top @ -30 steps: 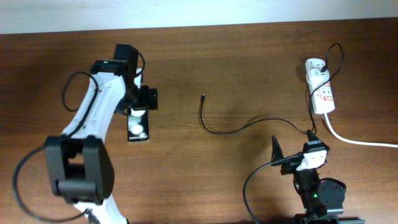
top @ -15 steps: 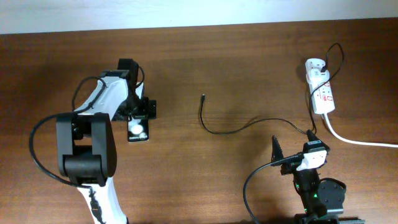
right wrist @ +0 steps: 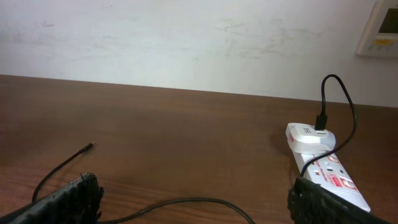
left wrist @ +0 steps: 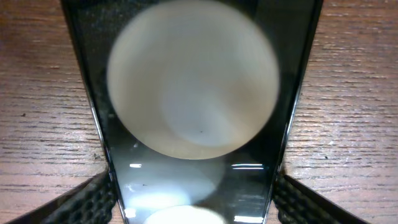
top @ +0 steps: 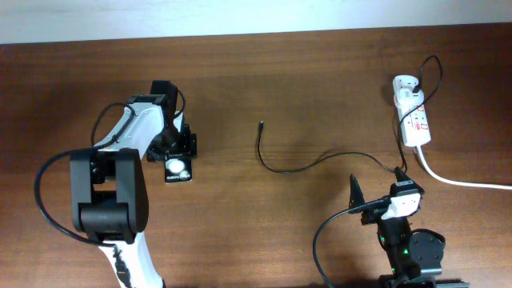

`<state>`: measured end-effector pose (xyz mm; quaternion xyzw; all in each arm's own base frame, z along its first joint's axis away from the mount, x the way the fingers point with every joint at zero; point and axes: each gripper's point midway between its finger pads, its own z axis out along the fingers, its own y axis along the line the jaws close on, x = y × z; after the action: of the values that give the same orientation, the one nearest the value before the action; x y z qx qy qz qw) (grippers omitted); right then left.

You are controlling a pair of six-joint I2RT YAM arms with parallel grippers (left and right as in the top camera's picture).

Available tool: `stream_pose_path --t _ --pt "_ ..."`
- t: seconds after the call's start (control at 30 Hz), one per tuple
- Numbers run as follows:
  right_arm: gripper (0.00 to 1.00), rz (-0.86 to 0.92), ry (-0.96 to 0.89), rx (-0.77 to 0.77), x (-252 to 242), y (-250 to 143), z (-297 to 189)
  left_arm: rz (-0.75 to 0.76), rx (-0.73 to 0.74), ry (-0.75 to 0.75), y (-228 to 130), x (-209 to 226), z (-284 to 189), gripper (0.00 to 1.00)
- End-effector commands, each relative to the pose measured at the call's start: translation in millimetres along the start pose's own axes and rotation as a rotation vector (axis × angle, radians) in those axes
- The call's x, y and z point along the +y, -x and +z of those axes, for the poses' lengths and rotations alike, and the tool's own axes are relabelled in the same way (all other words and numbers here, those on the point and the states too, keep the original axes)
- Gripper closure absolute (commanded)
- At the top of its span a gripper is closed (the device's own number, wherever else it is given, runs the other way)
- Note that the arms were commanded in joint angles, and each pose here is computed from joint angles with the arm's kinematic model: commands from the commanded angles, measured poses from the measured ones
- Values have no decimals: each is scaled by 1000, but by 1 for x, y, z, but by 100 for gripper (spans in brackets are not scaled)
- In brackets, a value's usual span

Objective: Plug charger to phone and switch on socket
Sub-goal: 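Reach the left gripper down to the black phone and grasp it, then lift the phone with the left gripper and turn it upright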

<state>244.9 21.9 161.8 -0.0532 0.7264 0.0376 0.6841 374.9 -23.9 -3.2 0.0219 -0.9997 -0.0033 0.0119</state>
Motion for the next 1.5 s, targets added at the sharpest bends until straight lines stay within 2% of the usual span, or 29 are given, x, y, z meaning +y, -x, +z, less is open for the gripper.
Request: stream_pose_path --t 0.0,0.2,0.3,0.4,0.63,0.83,0.9,1.0,1.13,1.23,1.47 --pt "1 8 -4 4 -1 -3 0 -11 76 -30 -18 -4 26 23" --pt "1 8 -4 4 -1 -3 0 -11 33 -35 -8 -5 26 24" --pt "1 8 -4 4 -1 -3 0 -11 22 -36 -5 -6 25 30" --pt "1 8 -4 4 -1 -3 0 -11 10 -38 1 -6 20 31" --pt "1 8 -4 4 -1 -3 0 -10 -29 -48 26 -10 -21 34" --pt "1 8 -4 4 -1 -3 0 -9 -45 -74 33 -15 -34 35" --pt "1 8 -4 4 -1 -3 0 -7 -81 -88 45 -18 -54 36" --pt "1 8 -4 4 -1 -3 0 3 -158 -172 67 -33 -93 36" --pt "1 8 -4 4 -1 -3 0 25 -209 -315 78 -57 -131 39" --pt "1 8 -4 4 -1 -3 0 44 -199 -457 75 -80 -143 44" --pt "1 8 -4 4 -1 -3 0 70 -138 -726 59 -118 -166 47"
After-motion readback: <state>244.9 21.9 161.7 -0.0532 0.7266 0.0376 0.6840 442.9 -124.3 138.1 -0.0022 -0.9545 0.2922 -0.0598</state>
